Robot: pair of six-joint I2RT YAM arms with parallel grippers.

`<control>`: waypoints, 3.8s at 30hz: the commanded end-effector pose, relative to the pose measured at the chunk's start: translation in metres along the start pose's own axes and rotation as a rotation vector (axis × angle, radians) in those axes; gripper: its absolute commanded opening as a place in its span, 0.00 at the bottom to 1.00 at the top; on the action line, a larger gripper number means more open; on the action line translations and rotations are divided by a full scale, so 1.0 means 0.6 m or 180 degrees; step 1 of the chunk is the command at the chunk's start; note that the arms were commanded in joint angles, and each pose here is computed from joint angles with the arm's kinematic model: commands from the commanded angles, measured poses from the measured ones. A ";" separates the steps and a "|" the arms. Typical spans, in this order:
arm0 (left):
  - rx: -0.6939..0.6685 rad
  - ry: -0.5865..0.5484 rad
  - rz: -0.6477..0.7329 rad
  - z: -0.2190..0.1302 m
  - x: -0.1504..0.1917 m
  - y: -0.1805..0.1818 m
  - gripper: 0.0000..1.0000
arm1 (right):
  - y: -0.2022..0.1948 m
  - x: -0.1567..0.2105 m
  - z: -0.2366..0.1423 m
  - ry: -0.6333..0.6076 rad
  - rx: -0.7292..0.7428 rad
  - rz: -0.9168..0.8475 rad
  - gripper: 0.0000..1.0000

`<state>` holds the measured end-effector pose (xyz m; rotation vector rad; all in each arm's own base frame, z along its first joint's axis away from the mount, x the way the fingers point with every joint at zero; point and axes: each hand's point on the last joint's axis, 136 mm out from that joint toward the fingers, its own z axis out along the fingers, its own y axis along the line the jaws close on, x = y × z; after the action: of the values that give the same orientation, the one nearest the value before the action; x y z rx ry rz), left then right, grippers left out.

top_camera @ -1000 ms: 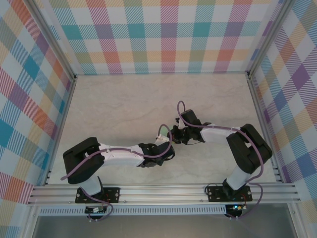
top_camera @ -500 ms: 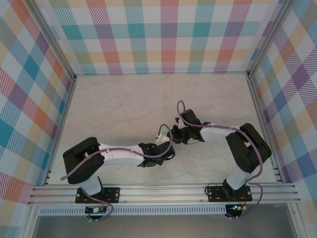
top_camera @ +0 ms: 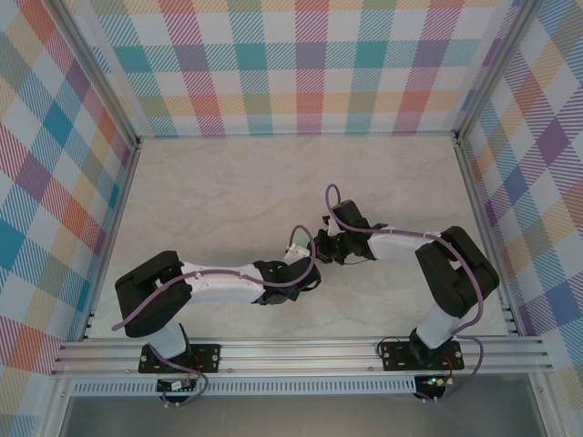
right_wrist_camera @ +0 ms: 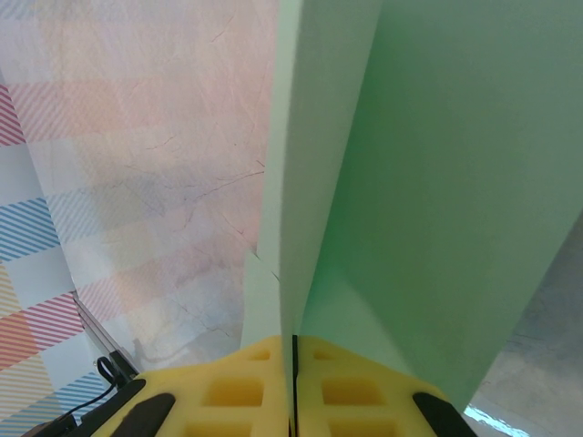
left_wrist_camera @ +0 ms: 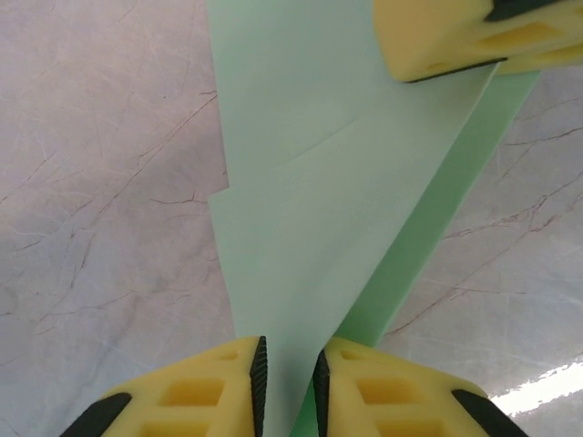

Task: Fold a paper plane with a square sheet of paper (pick it up from the middle)
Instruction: Fourth fold the wing at the center of the table.

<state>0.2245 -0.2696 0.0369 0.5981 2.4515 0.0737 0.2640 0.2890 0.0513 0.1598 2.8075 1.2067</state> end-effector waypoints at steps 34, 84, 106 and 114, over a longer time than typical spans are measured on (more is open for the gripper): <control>0.1458 0.0197 -0.0992 0.016 -0.001 -0.010 0.00 | 0.017 0.025 -0.061 -0.0051 0.0108 -0.0422 0.49; 0.1691 0.0312 -0.1512 0.029 0.023 0.025 0.20 | 0.022 -0.014 0.052 0.0357 0.0012 -0.0300 0.14; 0.1764 0.0428 -0.1379 0.029 0.039 0.019 0.00 | 0.033 -0.012 0.037 0.0313 -0.0030 -0.0325 0.15; 0.2021 0.0540 -0.1548 0.038 0.027 0.009 0.00 | 0.067 0.014 0.038 0.0464 -0.0372 -0.0426 0.15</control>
<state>0.2288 -0.2606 0.0195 0.2595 2.6548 -0.8850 0.2694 0.3228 0.0475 -0.0600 2.8563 1.2856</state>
